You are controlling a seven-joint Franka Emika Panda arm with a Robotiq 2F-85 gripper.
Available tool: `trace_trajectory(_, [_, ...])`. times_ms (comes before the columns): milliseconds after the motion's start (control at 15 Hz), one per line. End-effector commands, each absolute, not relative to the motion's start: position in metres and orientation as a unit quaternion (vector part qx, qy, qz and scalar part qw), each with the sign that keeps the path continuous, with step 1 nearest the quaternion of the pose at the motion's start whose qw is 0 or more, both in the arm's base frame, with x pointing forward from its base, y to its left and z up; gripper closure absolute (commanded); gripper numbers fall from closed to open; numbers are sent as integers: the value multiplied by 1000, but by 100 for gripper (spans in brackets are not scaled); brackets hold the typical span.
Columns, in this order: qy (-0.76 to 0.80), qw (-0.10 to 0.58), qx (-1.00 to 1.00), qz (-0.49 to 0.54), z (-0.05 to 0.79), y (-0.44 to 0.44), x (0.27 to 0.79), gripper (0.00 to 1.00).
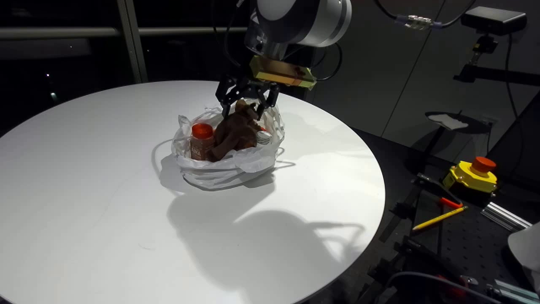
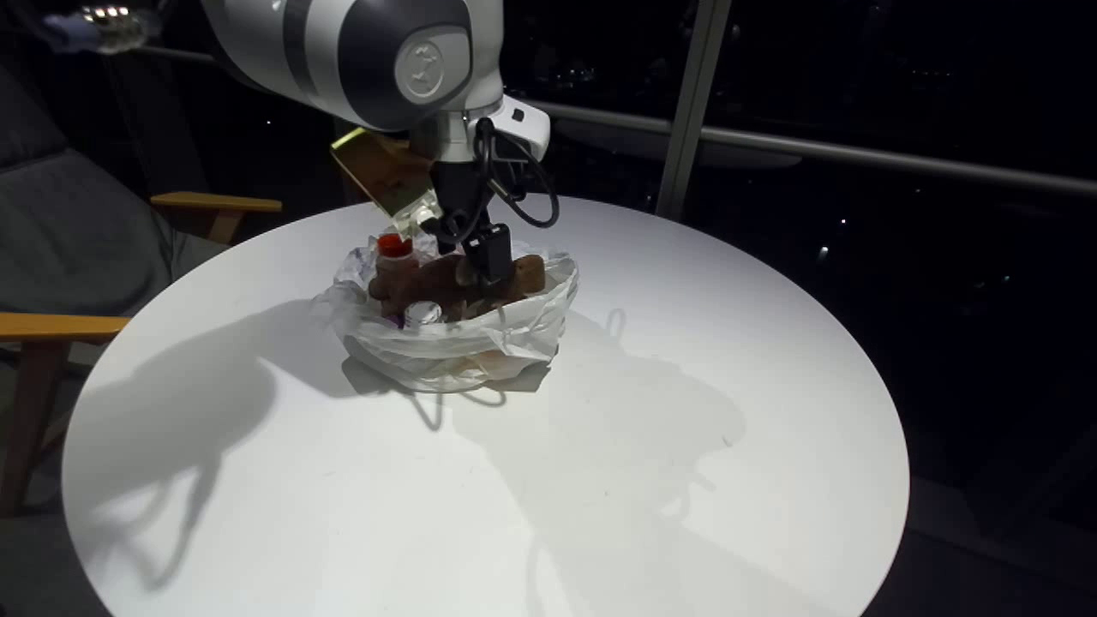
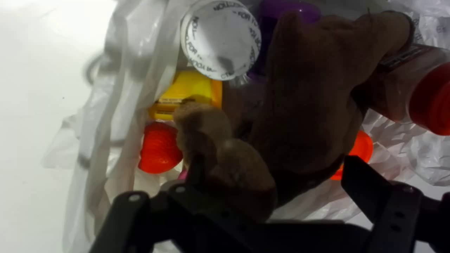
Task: Pick the objects in the plastic bag and put them on the table
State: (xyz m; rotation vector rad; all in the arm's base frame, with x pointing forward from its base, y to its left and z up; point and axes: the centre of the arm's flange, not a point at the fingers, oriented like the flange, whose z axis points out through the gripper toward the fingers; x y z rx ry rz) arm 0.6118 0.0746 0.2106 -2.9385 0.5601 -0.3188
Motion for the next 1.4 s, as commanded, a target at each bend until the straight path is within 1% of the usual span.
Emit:
trace_trajectory(0, [196, 70, -971, -118, 212, 85, 635, 0])
trace_trajectory(67, [196, 71, -971, -117, 212, 86, 636, 11])
trace_trajectory(133, [193, 75, -971, -117, 212, 86, 637, 28])
trace_trajectory(200, [192, 78, -972, -115, 214, 86, 636, 34])
trace_trajectory(333, [189, 90, -971, -115, 219, 88, 634, 51])
trace_trajectory(467, [191, 94, -970, -118, 222, 91, 633, 66])
trace_trajectory(733, [189, 95, -971, -114, 223, 98, 634, 94])
trace_trajectory(800, [187, 96, -971, -113, 226, 98, 633, 96])
trace_trajectory(867, [184, 102, -972, -106, 241, 76, 625, 98])
trace_trajectory(933, [181, 108, -972, -106, 254, 71, 620, 94])
trace_trajectory(1000, [179, 112, -971, -112, 270, 63, 614, 98])
trace_trajectory(1067, [176, 114, -971, -117, 290, 53, 607, 95])
trace_trajectory(1333, [150, 124, -975, -103, 344, 0, 579, 95])
